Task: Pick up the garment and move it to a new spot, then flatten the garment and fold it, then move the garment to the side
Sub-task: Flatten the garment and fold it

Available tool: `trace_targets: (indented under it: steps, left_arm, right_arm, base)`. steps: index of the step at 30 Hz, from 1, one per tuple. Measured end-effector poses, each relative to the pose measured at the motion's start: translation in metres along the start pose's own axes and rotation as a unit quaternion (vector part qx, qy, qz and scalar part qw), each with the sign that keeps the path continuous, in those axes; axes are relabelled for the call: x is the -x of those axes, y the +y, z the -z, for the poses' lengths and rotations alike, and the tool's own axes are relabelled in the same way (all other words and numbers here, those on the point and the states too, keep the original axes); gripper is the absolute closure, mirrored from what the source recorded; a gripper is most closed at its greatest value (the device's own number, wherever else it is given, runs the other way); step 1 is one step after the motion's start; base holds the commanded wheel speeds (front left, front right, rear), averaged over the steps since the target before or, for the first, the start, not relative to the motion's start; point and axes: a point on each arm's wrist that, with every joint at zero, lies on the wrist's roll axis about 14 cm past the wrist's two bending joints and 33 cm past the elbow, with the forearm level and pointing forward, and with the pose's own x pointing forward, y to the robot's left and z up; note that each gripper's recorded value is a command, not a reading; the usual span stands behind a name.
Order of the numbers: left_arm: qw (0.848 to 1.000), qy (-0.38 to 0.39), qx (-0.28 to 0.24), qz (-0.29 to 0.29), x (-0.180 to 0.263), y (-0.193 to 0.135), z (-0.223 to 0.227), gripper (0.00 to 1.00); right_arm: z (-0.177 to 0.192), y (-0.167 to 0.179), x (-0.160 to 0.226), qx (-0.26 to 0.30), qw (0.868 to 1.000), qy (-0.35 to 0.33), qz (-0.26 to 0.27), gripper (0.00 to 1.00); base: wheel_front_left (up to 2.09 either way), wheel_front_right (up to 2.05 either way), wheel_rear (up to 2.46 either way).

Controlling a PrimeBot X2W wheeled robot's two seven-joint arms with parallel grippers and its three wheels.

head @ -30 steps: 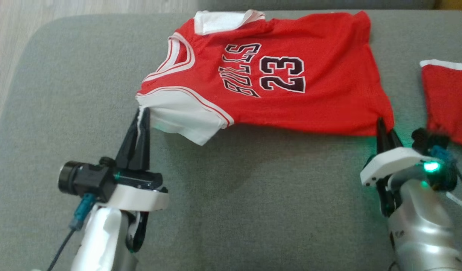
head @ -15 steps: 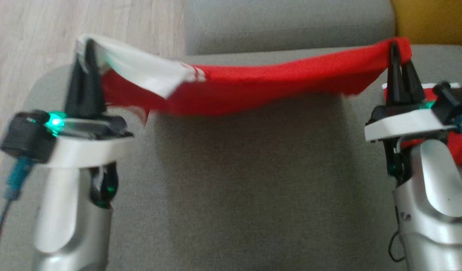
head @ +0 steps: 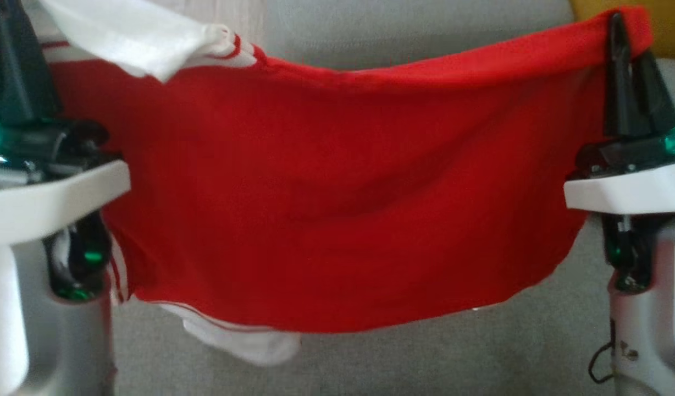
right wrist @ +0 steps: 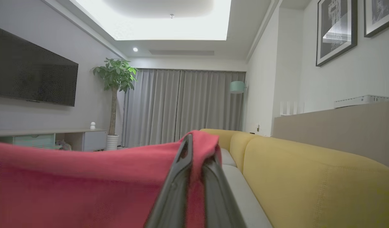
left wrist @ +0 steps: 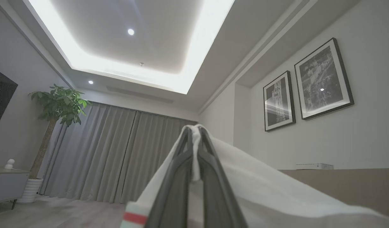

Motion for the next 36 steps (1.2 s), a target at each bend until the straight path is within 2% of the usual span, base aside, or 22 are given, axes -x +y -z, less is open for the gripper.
trace_targets:
  steps: [4,7,10,14,18,22,25,30,32,36]
  left_arm:
    - [0.999,0.038,-0.005,0.006,-0.018,0.010,0.024,1.00]
    - [0.997,0.071,-0.011,0.008,-0.040,0.025,0.054,1.00]
    - [0.988,0.105,-0.107,0.031,-0.062,0.045,0.086,1.00]
    - [0.983,0.140,-0.115,0.029,-0.098,0.063,0.138,1.00]
    - [0.985,0.110,-0.131,0.015,-0.147,0.079,0.147,1.00]
    - [0.988,0.069,-0.141,-0.007,-0.178,0.098,0.135,1.00]
    - [0.985,0.076,-0.157,-0.011,-0.176,0.106,0.140,1.00]
    - [0.978,0.130,-0.165,-0.005,-0.147,0.112,0.172,1.00]
    - [0.972,0.166,-0.167,-0.003,-0.123,0.115,0.193,1.00]
    - [0.954,0.254,-0.160,-0.003,-0.047,0.121,0.236,1.00]
  right_arm:
    - [0.015,0.005,-0.013,0.006,1.000,0.024,-0.011,1.00]
    - [0.035,0.010,-0.038,0.020,0.998,0.045,-0.033,1.00]
    - [0.053,0.015,-0.077,0.065,0.994,0.051,-0.072,1.00]
    - [0.086,0.019,-0.130,0.101,0.986,0.081,-0.102,1.00]
    - [0.098,-0.001,-0.179,0.138,0.983,0.081,-0.091,1.00]
    - [0.092,-0.020,-0.210,0.142,0.987,0.054,-0.060,1.00]
    - [0.106,-0.018,-0.211,0.140,0.986,0.061,-0.061,1.00]
    - [0.151,-0.007,-0.194,0.123,0.983,0.113,-0.072,1.00]
    - [0.176,-0.003,-0.177,0.118,0.979,0.147,-0.079,1.00]
    - [0.232,0.002,-0.119,0.105,0.961,0.236,-0.093,1.00]
  base:
    - [0.00,0.00,0.00]
    - [0.00,0.00,0.00]
    - [0.00,0.00,0.00]
    - [0.00,0.00,0.00]
    - [0.00,0.00,0.00]
    - [0.00,0.00,0.00]
    - [0.00,0.00,0.00]
    - [0.00,0.00,0.00]
    - [0.00,0.00,0.00]
    - [0.00,0.00,0.00]
